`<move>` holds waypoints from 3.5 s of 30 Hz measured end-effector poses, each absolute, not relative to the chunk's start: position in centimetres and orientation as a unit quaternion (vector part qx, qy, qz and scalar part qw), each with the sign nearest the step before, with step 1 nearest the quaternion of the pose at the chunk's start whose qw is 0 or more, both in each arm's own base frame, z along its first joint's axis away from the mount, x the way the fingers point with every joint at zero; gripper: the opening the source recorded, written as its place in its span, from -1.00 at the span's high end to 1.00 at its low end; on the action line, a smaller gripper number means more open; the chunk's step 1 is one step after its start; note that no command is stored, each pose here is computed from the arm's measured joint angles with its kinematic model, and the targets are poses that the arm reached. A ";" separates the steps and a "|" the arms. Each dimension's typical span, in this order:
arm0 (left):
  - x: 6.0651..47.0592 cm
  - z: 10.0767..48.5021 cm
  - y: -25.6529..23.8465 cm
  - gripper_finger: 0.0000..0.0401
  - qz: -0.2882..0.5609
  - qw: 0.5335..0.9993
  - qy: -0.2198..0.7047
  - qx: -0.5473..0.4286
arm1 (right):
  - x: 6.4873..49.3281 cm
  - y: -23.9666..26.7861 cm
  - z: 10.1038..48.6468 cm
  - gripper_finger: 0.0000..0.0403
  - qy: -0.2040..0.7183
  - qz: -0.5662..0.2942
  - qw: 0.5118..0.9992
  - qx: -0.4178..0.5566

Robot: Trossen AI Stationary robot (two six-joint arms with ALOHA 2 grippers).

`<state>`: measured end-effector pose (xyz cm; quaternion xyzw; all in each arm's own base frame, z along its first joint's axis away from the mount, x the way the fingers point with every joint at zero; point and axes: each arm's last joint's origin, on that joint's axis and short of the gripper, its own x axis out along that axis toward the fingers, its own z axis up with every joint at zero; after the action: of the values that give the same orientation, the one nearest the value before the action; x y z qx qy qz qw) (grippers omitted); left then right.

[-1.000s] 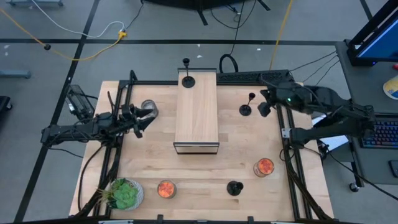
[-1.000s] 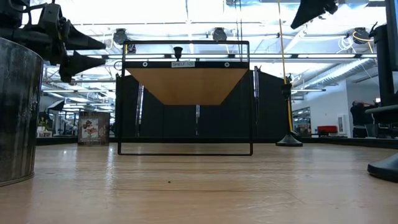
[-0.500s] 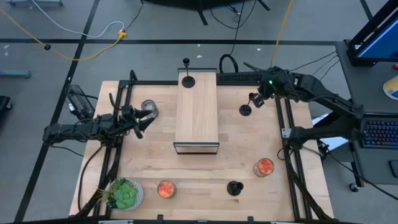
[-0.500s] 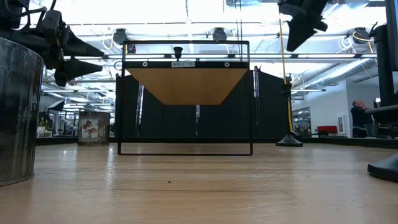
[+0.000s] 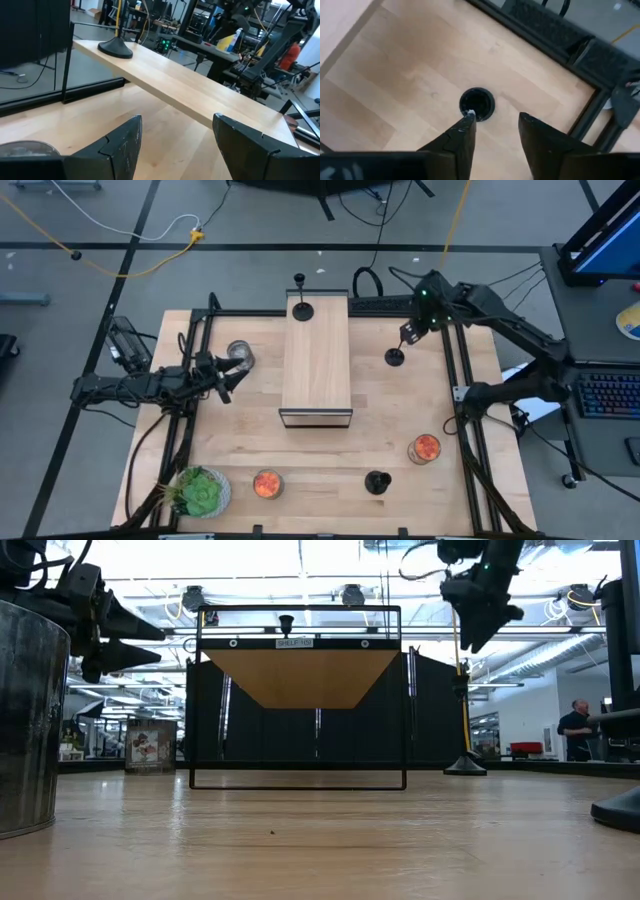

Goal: Pick & Place candle stick holders
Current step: Put the top black candle holder on the shelf

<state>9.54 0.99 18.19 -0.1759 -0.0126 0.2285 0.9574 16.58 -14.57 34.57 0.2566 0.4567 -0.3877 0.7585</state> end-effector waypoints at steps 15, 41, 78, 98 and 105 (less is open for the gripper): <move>9.5 18.1 1.0 -0.25 0.229 0.955 -0.012 -0.187 | 16.5 -18.1 32.3 0.23 0.479 -0.367 0.728 0.325; 9.5 18.1 1.0 -0.25 0.230 0.954 -0.011 -0.192 | 17.8 -19.5 30.2 0.23 0.513 -0.330 0.715 0.341; 9.5 18.1 1.0 -0.25 0.229 0.953 -0.013 -0.197 | 18.2 -19.6 27.8 0.92 0.555 -0.305 0.698 0.335; 9.5 18.1 1.0 -0.25 0.229 0.951 -0.014 -0.206 | 17.7 -17.6 28.7 0.94 0.576 -0.293 0.692 0.322; 9.5 18.1 1.0 -0.25 0.229 0.951 -0.015 -0.208 | 17.3 -16.5 31.4 0.94 0.594 -0.292 0.684 0.306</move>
<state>9.53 0.99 18.08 -0.2077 -0.0149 0.2294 0.9508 17.34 -16.46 31.44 0.3061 0.5936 -0.2925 0.6844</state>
